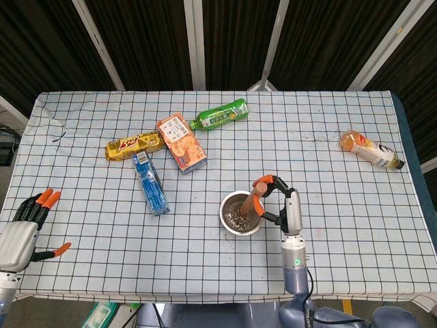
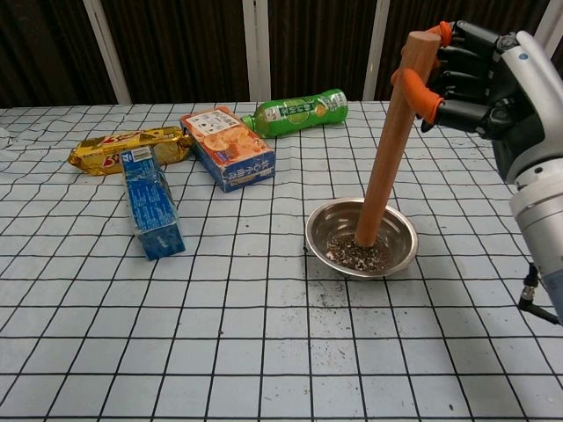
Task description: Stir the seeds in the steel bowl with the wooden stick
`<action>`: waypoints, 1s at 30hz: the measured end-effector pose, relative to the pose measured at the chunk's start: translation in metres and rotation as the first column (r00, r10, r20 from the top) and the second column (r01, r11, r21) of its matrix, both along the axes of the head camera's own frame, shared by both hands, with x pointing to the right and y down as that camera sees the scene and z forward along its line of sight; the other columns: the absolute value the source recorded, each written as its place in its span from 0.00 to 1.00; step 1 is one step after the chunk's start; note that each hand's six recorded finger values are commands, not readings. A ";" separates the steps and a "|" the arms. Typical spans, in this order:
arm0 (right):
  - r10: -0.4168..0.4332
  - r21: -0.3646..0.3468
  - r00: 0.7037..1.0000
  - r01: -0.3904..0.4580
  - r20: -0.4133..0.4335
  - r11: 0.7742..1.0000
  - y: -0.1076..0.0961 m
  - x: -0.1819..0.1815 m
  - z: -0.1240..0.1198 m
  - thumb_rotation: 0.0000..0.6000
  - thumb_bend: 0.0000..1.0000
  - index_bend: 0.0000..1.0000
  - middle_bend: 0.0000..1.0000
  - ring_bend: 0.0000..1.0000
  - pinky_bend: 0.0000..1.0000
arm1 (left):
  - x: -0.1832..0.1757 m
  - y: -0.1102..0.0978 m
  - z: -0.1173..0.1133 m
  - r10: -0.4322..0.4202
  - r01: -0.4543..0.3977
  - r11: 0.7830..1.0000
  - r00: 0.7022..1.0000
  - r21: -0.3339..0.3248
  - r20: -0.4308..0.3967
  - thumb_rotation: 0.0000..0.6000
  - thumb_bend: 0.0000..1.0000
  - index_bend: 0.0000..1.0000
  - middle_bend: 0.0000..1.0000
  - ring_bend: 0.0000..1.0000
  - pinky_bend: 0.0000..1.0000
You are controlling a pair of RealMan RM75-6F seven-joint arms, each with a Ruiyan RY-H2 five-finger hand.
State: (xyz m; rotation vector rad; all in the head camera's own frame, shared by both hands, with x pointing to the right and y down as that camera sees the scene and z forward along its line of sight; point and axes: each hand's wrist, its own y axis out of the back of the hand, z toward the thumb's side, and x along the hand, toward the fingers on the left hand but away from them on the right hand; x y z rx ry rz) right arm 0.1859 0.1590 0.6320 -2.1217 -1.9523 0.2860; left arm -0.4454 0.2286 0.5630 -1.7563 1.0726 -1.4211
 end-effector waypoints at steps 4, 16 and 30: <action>-0.006 -0.011 1.000 0.006 -0.012 1.000 0.003 -0.001 0.006 1.00 0.61 0.66 0.56 0.60 0.63 | 0.000 0.000 0.000 0.001 -0.001 1.000 1.000 0.000 0.000 1.00 0.05 0.00 0.00 0.00 0.00; -0.030 -0.012 0.999 0.030 -0.028 0.999 0.011 -0.004 0.011 1.00 0.61 0.66 0.56 0.60 0.63 | 0.000 0.000 0.000 0.003 -0.003 1.000 1.000 -0.001 -0.003 1.00 0.05 0.00 0.00 0.00 0.00; -0.022 0.109 0.999 0.026 -0.035 0.994 -0.013 0.009 -0.033 1.00 0.61 0.66 0.56 0.60 0.63 | 0.001 0.001 -0.001 0.005 -0.005 1.000 1.000 0.000 -0.004 1.00 0.05 0.00 0.00 0.00 0.00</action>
